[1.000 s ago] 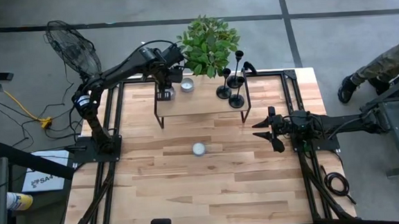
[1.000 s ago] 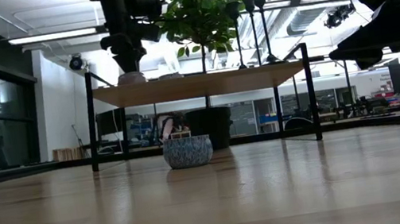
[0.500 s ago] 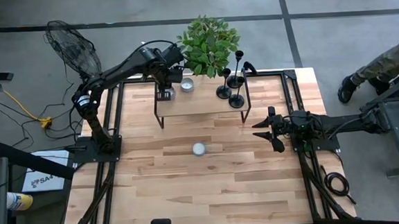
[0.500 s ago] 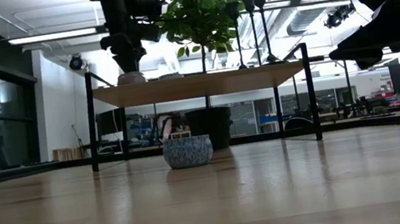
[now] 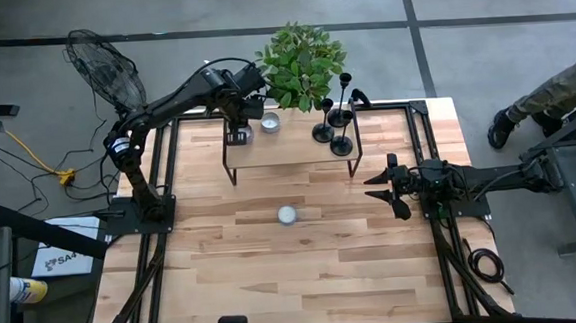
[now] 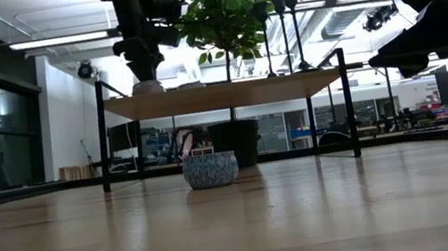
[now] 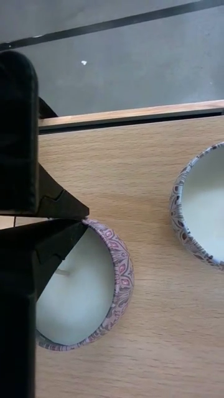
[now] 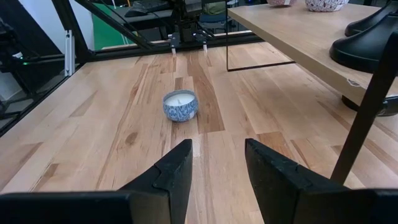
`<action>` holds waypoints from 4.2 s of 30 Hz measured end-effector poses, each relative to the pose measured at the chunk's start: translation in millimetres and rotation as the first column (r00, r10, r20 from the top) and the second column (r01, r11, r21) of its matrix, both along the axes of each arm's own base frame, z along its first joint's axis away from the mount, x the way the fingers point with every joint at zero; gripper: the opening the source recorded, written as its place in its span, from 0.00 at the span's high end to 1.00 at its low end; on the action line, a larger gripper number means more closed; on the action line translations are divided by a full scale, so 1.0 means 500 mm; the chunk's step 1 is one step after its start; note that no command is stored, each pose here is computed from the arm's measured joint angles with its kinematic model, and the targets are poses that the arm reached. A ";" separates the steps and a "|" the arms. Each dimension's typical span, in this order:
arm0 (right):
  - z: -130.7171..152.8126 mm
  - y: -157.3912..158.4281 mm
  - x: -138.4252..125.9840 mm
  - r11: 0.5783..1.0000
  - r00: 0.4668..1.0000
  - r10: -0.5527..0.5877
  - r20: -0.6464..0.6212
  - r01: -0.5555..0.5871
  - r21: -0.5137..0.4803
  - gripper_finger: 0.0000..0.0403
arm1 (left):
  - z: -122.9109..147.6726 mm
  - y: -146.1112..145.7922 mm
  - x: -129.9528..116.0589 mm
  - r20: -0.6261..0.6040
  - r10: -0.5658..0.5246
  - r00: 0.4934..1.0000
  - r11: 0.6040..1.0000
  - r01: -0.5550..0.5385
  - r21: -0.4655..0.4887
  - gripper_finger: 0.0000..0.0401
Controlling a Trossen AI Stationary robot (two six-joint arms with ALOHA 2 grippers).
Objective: Pick & Place candle stick holders
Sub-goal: Put the red scented candle on the shelf, then put the blue scented candle on the shelf
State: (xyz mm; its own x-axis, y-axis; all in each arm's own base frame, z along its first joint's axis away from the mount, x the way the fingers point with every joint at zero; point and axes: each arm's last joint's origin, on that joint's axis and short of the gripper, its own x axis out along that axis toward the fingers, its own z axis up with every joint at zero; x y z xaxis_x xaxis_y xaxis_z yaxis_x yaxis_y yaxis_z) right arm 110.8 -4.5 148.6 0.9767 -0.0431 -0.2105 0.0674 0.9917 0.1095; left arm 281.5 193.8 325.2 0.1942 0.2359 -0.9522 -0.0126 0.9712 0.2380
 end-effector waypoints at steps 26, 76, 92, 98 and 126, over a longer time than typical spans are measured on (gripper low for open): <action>0.000 0.000 0.000 1.000 1.000 0.000 0.000 0.000 0.000 0.65 | 0.005 0.001 -0.004 -0.027 0.015 1.000 0.999 -0.013 0.052 0.83; 0.000 0.000 0.000 1.000 1.000 0.000 0.000 0.000 0.001 0.65 | 0.187 -0.192 -0.064 0.169 0.071 0.983 0.977 -0.034 -0.212 0.83; 0.000 0.000 0.000 1.000 1.000 0.000 0.001 0.000 0.000 0.65 | 0.194 -0.335 -0.039 0.166 -0.024 0.986 0.989 0.048 -0.143 0.83; 0.000 0.000 0.000 1.000 1.000 0.000 0.001 0.000 0.001 0.65 | 0.195 -0.375 -0.036 0.164 -0.053 0.985 0.995 0.067 -0.079 0.83; 0.000 0.000 0.000 1.000 1.000 0.000 0.000 0.000 0.000 0.65 | 0.154 -0.478 0.038 0.324 0.026 0.946 0.999 -0.013 -0.043 0.83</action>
